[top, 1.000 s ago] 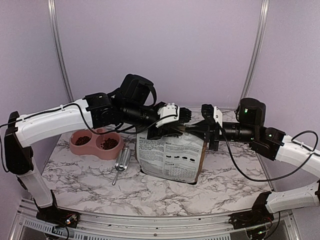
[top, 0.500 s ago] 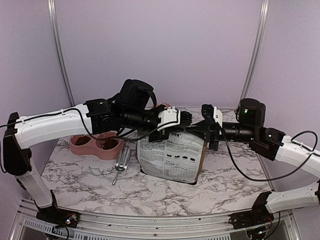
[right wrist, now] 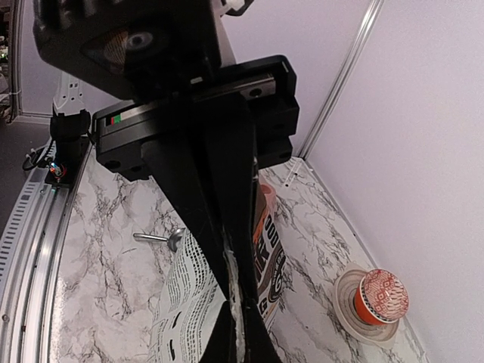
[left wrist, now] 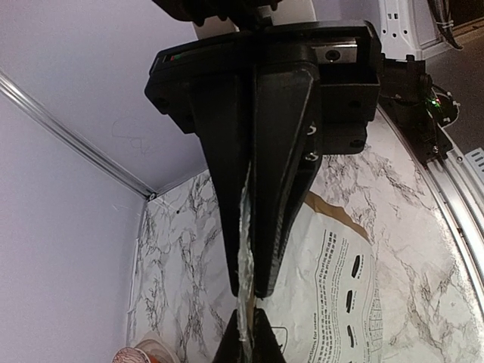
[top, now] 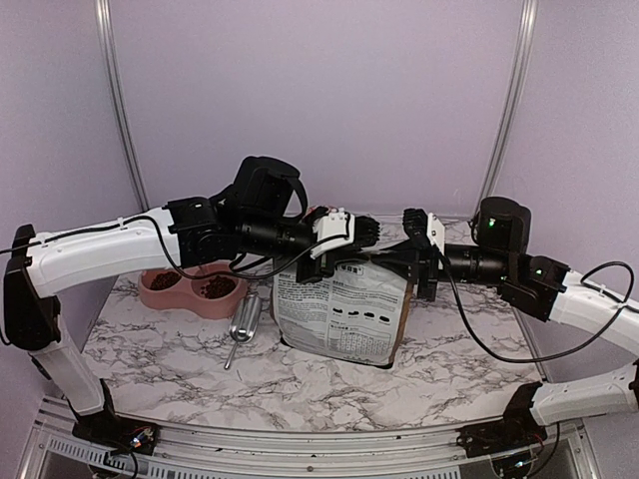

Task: Serve the pet food
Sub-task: Press the seal on the pet food bag.

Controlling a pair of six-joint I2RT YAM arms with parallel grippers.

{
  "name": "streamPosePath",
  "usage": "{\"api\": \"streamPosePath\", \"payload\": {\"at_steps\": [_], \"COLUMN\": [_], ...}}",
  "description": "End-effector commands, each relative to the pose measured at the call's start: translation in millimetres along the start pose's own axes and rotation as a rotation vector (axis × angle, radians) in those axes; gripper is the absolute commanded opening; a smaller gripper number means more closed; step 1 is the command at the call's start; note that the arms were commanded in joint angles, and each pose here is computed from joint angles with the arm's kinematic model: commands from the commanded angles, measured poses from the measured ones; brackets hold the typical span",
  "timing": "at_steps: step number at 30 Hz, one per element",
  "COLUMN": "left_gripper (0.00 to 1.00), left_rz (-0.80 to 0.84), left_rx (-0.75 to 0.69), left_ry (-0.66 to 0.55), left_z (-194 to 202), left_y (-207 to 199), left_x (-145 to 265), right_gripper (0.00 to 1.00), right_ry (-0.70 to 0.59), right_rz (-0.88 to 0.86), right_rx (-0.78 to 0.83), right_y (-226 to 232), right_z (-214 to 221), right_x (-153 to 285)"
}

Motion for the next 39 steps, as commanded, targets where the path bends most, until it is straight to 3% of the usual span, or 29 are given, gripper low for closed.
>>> {"api": "streamPosePath", "payload": {"at_steps": [1,7,13,14,19,26,29,31,32,39], "left_gripper": [0.00,0.00,0.00,0.00,0.00,0.00,0.00,0.29,0.36,0.36], "left_rz": [-0.014,-0.015,-0.010,-0.005,0.005,0.012,0.009,0.007,0.011,0.020], "left_rx": [0.014,0.023,0.083,0.087,0.099,0.101,0.098,0.094,0.096,0.123], "left_ry": [-0.022,-0.039,-0.067,-0.070,-0.080,-0.084,-0.083,-0.092,-0.101,-0.128], "left_z": [-1.2,-1.3,-2.3,-2.2,-1.0,0.0,1.1,-0.6,-1.6,-1.8], "left_y": [4.8,8.9,15.3,15.4,15.9,15.9,17.3,18.2,18.1,18.1], "left_x": [10.6,13.7,17.0,17.6,18.5,19.3,21.1,21.3,21.2,12.1], "right_gripper": [0.00,0.00,0.28,0.29,0.25,0.01,0.00,0.00,0.00,0.00], "right_ry": [-0.090,-0.086,-0.053,-0.051,-0.039,-0.026,-0.025,-0.033,-0.037,-0.053], "right_rz": [-0.029,-0.017,0.022,0.026,0.047,0.075,0.083,0.079,0.075,0.056], "right_rx": [0.044,0.046,0.049,0.052,0.057,0.057,0.057,0.062,0.066,0.072], "right_y": [5.9,4.5,0.2,0.2,-0.7,-3.2,-3.6,-2.5,-1.8,0.9], "right_z": [-21.1,-20.4,-16.8,-16.1,-11.5,-9.1,-9.1,-9.3,-9.4,-12.6], "right_x": [4.8,4.3,3.7,4.2,5.5,5.7,6.8,7.9,8.2,9.6]}}
Point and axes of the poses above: each gripper's point midway between its finger pads, its own x axis back along the fingers, its own y axis along the line the jaws close on, z = x × y, the point moved 7 cm from there along x, back along the fingers, and after that the axes turned 15 degrees about -x, right-handed, at the moved point
